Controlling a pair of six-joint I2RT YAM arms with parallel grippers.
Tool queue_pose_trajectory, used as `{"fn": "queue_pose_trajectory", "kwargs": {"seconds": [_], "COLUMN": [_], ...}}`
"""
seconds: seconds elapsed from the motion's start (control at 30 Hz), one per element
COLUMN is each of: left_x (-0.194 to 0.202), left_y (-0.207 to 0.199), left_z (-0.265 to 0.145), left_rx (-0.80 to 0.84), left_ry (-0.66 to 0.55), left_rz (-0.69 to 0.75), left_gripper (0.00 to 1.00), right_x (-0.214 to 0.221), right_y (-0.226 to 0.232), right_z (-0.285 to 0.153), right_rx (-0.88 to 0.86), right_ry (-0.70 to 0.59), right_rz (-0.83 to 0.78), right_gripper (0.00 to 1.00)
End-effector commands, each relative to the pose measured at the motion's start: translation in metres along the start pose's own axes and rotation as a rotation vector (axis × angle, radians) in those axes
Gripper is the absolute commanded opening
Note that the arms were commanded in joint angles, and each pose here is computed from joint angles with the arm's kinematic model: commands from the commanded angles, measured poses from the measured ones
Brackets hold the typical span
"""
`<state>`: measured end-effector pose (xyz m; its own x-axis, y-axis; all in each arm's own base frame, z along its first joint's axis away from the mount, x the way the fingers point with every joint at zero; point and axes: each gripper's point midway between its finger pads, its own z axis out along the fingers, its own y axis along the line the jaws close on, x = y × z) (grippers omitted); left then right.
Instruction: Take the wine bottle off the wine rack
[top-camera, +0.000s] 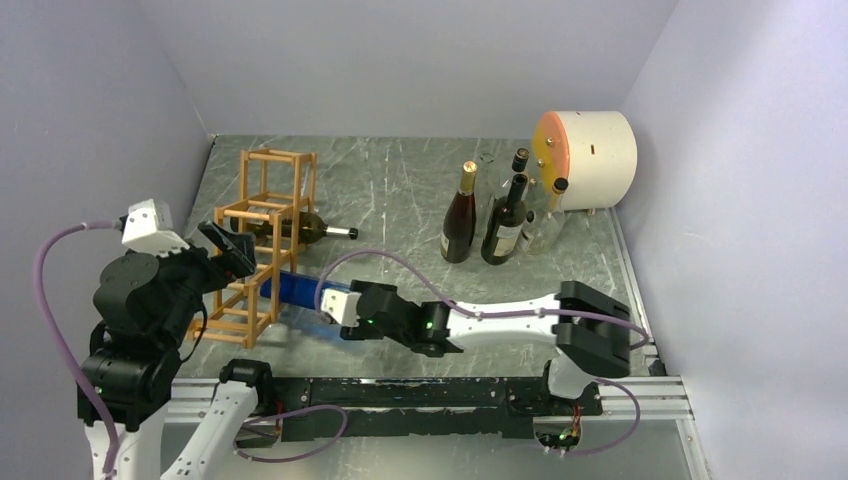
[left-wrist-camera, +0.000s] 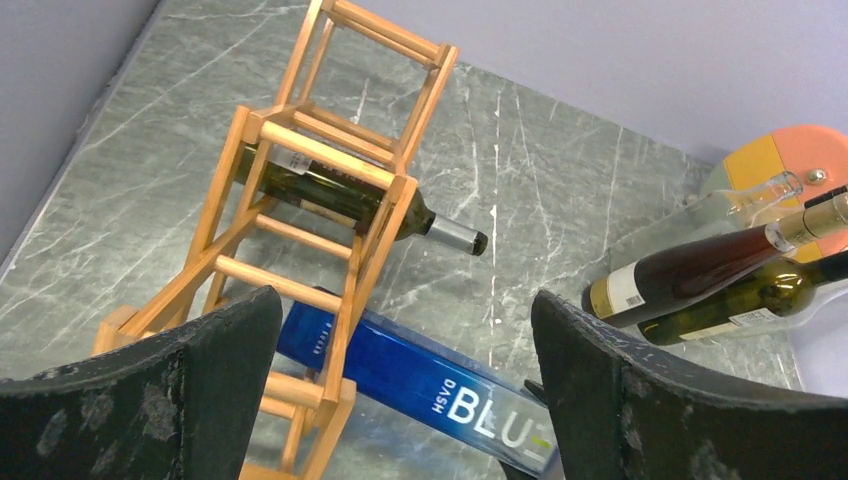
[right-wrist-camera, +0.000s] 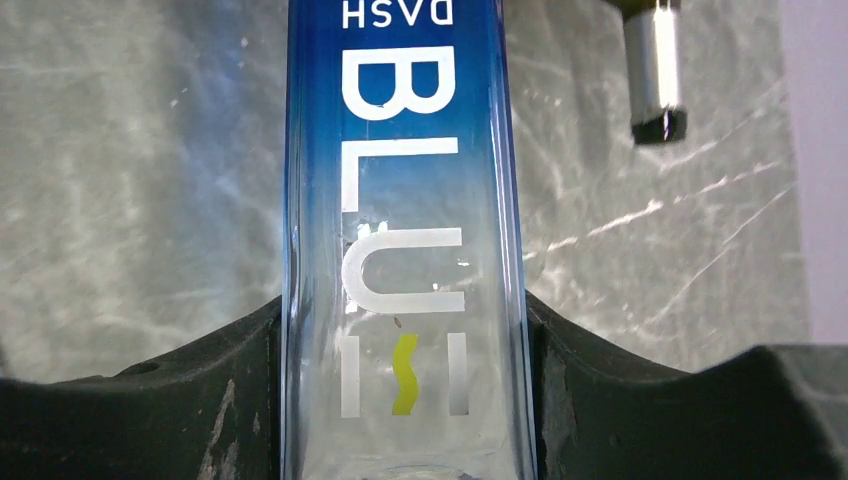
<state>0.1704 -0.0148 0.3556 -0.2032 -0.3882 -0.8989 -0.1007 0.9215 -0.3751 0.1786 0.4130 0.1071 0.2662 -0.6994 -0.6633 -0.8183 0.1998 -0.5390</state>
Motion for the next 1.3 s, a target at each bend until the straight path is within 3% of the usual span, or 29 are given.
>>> {"fn": "queue_pose_trajectory", "kwargs": {"seconds": [0.0,0.2,0.4,0.6,0.9,1.1,1.27], "left_x": [-0.005,-0.003,0.004,0.028,0.076,0.136,0.168], "left_y": [-0.020,-0.057,-0.095,-0.125,-0.138,-0.151,-0.175], "left_z": [0.012,0.028,0.036,0.039,0.049,0.058,0.026], "left_rx": [0.092,0.287,0.519,0.752,0.838,0.832,1.032], "left_ry": [0.012,0.048,0.077,0.122,0.201,0.279,0.235], "left_rz": [0.025,0.099,0.168,0.161,0.252,0.446,0.551], "left_gripper": [0.98,1.00,0.95,0.96,1.00,1.00,1.00], "right_x": [-0.006,0.001,0.025,0.049,0.040,0.050,0.049], "right_y": [0.012,0.009,-0.009,-0.011,-0.022,-0.027,-0.027], "right_z": [-0.035,-0.071,-0.107,-0.130,-0.162,-0.169,-0.177], "right_rx": [-0.088,-0.173,-0.237,-0.284,-0.289,-0.238,-0.246], "right_ry": [0.001,0.038,0.060,0.184,0.205,0.281,0.302], "right_rz": [0.193,0.459,0.824,1.080,1.240,1.280,1.309], "right_gripper": [0.00,0.00,0.00,0.00,0.00,0.00,0.00]}}
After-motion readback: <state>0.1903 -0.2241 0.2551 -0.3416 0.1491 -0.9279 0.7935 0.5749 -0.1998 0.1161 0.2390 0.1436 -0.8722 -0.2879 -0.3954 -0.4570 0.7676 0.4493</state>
